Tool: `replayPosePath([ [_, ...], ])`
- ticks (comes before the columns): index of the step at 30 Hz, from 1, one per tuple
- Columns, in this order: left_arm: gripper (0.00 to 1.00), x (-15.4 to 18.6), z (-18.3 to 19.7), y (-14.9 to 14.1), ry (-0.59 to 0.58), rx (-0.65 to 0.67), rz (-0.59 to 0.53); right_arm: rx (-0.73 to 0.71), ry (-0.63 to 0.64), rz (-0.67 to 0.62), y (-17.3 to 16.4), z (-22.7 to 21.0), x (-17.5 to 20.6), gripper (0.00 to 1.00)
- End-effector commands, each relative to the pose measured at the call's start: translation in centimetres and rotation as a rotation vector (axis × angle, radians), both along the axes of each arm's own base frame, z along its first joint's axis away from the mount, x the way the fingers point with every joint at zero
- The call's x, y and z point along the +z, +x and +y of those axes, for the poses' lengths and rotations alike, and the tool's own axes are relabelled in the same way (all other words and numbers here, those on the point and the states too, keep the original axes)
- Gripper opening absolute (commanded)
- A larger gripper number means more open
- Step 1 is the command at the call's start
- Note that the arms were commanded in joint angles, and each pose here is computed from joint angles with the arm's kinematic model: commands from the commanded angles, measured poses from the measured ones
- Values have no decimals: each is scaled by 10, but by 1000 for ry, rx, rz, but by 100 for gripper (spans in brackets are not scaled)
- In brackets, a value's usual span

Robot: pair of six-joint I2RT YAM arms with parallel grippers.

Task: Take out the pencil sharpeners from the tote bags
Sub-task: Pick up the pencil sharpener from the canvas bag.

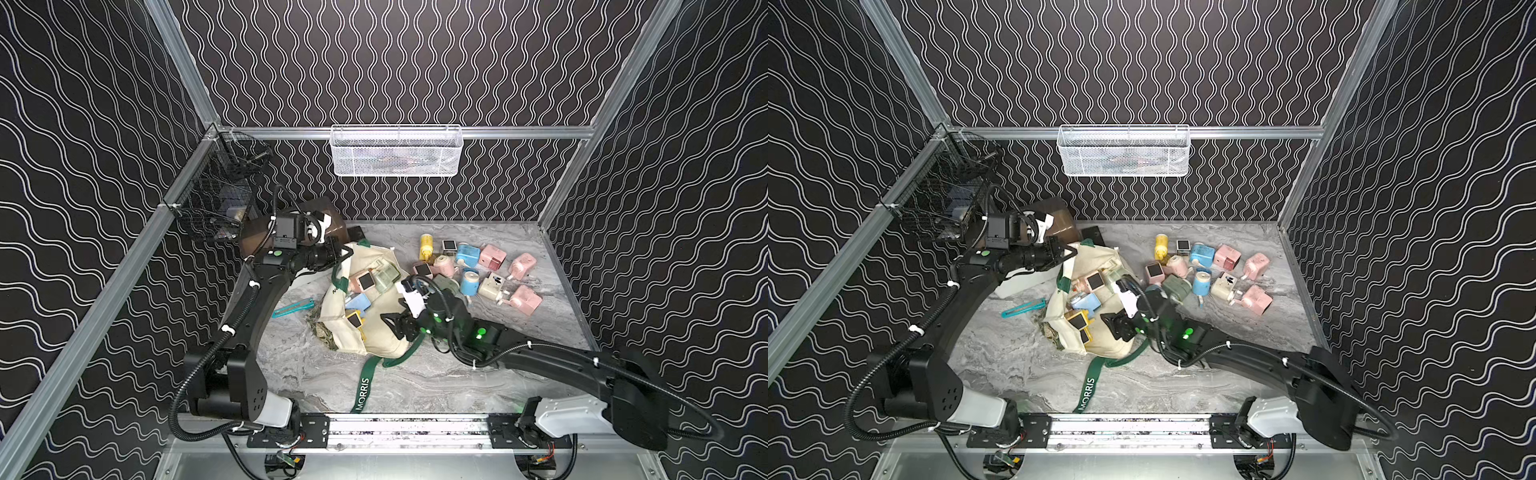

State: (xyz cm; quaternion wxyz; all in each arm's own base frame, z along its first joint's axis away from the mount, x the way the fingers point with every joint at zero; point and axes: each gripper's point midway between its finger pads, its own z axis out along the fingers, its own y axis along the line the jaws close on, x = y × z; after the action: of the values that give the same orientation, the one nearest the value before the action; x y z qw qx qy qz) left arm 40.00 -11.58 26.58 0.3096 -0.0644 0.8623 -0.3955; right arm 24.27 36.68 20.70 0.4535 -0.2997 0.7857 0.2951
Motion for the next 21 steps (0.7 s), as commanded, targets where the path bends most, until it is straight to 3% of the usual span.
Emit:
replayPosePath([
  [1, 0, 20, -4, 7, -19, -35, -91, -99, -61, 27, 17, 7, -11, 81],
  [10, 0, 20, -3, 6, -15, -32, -91, -295, -139, 47, 74, 38, -52, 87],
  [21, 0, 20, -4, 6, -19, -32, -90, -367, -122, 98, 136, 52, -88, 94],
])
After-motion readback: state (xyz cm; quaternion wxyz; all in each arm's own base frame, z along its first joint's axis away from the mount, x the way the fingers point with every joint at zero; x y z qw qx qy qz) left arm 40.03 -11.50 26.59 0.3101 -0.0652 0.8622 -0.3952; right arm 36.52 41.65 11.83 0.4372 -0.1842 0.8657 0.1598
